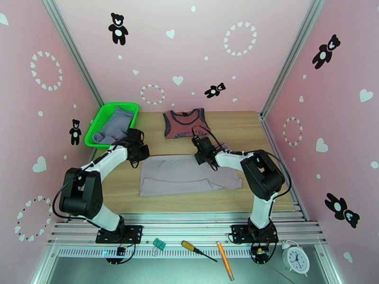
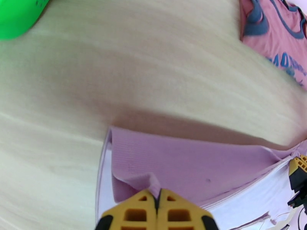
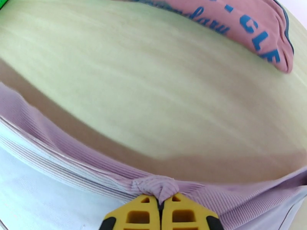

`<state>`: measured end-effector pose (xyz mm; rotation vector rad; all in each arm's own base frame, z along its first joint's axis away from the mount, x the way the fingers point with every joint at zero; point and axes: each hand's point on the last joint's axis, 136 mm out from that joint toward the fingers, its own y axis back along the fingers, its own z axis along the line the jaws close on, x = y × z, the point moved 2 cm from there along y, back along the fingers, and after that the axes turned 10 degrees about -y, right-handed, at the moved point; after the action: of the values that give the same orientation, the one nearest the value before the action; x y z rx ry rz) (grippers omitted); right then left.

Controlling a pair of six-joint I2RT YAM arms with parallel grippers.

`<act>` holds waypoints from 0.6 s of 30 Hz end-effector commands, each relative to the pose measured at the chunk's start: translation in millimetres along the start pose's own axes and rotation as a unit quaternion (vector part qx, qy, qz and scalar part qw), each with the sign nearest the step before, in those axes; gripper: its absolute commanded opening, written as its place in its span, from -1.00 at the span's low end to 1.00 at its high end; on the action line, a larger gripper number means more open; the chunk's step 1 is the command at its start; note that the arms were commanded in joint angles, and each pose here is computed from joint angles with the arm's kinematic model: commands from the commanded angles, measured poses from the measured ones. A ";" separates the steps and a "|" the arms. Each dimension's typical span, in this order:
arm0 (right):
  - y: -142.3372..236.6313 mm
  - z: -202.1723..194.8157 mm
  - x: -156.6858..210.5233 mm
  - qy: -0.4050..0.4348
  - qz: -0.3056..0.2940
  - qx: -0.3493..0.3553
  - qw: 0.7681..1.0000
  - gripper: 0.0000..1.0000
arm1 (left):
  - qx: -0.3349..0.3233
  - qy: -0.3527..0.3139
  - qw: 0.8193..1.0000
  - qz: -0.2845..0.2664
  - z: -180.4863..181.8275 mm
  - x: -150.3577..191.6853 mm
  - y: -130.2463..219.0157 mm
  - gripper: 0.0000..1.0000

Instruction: Fold and stack the mixed laundry pile

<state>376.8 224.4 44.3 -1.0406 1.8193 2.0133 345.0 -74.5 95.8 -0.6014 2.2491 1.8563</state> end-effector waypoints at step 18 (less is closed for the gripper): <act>55.6 13.7 -32.6 -0.099 0.011 0.002 0.995 -0.22 | -0.060 0.014 0.998 0.012 26.8 56.0 -6.3 -0.31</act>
<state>366.1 230.1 123.9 -0.9057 1.6538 1.9658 303.2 -65.2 63.8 -0.6244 2.2148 1.9851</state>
